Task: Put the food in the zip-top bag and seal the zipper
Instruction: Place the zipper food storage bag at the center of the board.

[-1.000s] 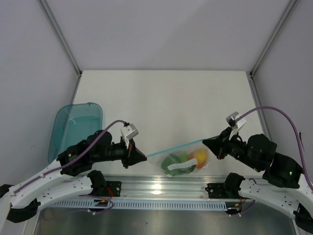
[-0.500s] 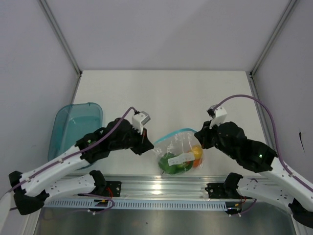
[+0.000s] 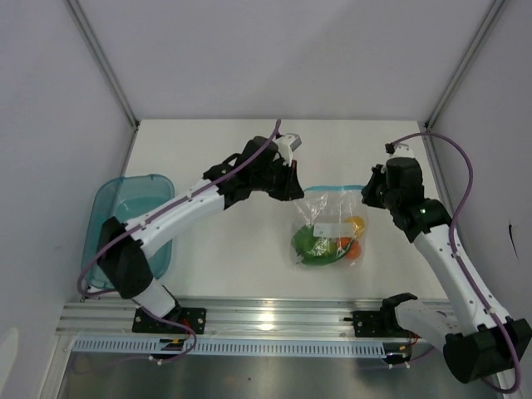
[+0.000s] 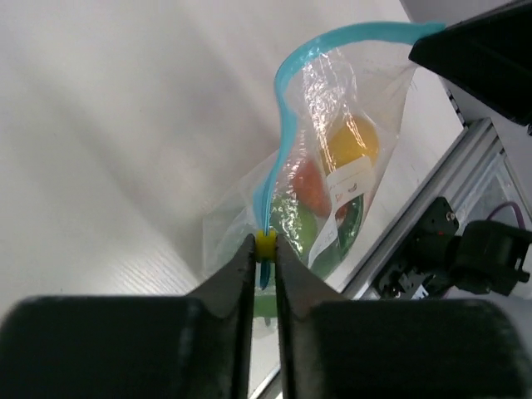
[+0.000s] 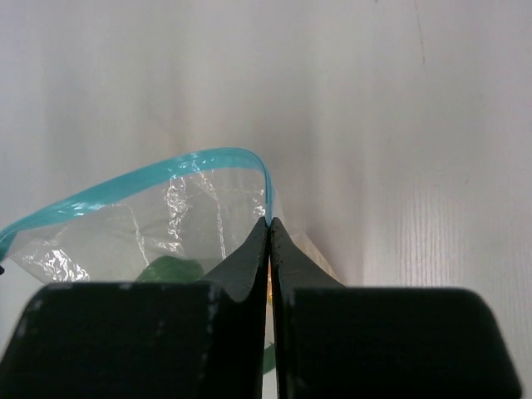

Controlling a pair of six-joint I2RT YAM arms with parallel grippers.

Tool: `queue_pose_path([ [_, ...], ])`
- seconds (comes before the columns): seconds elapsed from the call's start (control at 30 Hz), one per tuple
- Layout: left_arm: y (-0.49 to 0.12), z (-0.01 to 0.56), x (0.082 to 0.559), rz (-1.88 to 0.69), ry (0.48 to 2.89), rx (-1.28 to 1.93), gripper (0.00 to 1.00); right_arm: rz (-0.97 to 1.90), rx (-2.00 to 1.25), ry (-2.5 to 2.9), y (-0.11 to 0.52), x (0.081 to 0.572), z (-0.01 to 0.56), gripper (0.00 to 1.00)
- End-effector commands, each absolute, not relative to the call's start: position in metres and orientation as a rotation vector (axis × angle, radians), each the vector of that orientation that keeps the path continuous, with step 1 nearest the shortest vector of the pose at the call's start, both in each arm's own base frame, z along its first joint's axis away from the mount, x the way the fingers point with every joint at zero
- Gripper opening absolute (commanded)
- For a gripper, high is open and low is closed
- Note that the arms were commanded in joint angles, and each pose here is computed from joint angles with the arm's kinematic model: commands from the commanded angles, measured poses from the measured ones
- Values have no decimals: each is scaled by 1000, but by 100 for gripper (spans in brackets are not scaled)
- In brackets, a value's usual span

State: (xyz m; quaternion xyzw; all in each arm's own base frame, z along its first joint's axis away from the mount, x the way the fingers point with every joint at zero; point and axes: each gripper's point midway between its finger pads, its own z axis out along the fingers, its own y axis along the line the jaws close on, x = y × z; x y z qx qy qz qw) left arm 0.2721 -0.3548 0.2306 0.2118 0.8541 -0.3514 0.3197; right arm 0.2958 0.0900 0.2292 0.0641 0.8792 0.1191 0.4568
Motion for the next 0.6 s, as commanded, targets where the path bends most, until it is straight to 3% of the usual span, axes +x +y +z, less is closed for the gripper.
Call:
queue_pose_path([
  [0.0,-374,248,312,-976,2180,549,18,333,124,2098,90,332,245,0],
  [0.07,-378,228,336,-953,2238,508,27,305,138,2124,85,351,239,0],
  [0.1,-381,234,344,-971,2230,497,40,298,139,2128,84,358,238,0],
  [0.2,-380,238,366,-937,2206,442,67,275,132,2133,82,381,231,0],
  [0.27,-372,247,378,-882,2199,410,74,304,129,2154,84,393,223,0],
  [0.37,-358,259,388,-809,2176,359,97,338,118,2154,88,408,221,0],
  [0.43,-342,278,390,-742,2135,319,99,331,121,2144,88,417,225,0],
  [0.57,-313,309,378,-663,2061,262,100,296,130,2192,85,431,212,14],
])
